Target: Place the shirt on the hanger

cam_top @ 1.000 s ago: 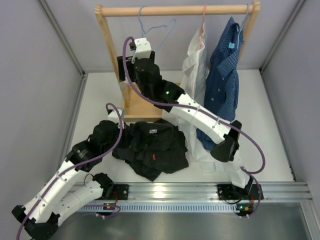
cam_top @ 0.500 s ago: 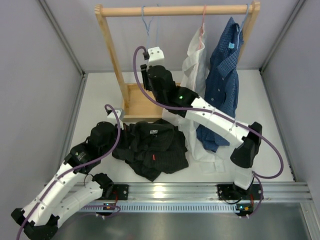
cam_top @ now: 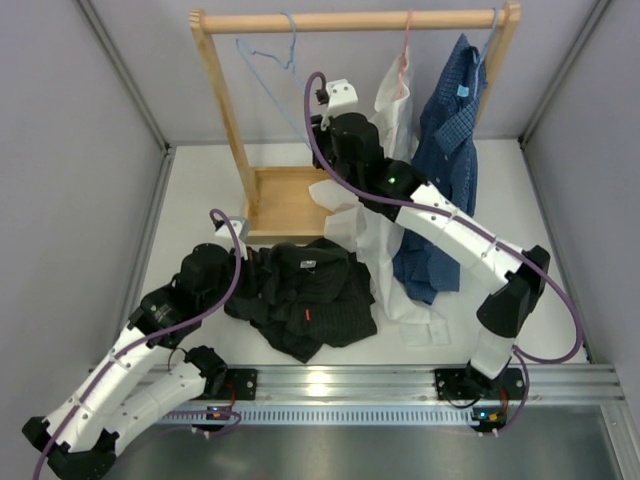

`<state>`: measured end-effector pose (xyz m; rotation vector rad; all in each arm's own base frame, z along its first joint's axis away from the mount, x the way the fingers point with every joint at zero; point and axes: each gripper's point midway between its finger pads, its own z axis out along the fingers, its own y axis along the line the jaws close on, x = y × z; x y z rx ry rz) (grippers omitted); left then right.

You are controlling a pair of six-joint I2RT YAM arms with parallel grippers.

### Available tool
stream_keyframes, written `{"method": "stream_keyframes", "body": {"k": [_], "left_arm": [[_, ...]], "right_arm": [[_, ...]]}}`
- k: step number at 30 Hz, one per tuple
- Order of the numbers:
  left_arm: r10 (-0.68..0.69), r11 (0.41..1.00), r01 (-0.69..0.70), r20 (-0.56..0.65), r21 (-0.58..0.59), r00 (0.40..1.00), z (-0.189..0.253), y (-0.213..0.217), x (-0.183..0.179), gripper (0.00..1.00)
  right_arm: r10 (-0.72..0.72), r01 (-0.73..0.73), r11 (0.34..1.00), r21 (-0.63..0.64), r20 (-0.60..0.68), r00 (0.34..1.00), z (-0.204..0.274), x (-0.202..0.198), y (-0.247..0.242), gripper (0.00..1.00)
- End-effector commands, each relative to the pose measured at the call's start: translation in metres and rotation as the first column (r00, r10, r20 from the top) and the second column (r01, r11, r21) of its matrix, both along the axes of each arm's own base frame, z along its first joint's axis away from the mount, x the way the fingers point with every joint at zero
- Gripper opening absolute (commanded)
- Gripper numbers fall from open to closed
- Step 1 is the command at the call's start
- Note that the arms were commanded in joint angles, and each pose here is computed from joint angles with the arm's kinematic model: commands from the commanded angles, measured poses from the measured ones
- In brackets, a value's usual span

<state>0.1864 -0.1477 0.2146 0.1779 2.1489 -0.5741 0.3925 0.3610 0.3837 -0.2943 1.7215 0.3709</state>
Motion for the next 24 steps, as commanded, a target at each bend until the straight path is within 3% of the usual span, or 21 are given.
{"method": "stream_keyframes", "body": {"k": [1, 16, 24], "left_arm": [[-0.013, 0.999, 0.015, 0.053, -0.029, 0.999, 0.011, -0.005, 0.004, 0.00], [-0.002, 1.000, 0.003, 0.054, -0.027, 0.999, 0.010, -0.003, 0.005, 0.00], [-0.002, 1.000, 0.003, 0.054, -0.027, 0.999, 0.010, -0.003, 0.005, 0.00]], "right_arm": [[0.068, -0.068, 0.997, 0.046, 0.013, 0.998, 0.020, 0.000, -0.006, 0.24], [0.040, -0.040, 0.999, -0.002, 0.042, 0.998, 0.025, 0.010, -0.019, 0.14], [0.039, -0.037, 0.999, -0.035, 0.061, 0.997, 0.027, 0.011, -0.022, 0.01]]}}
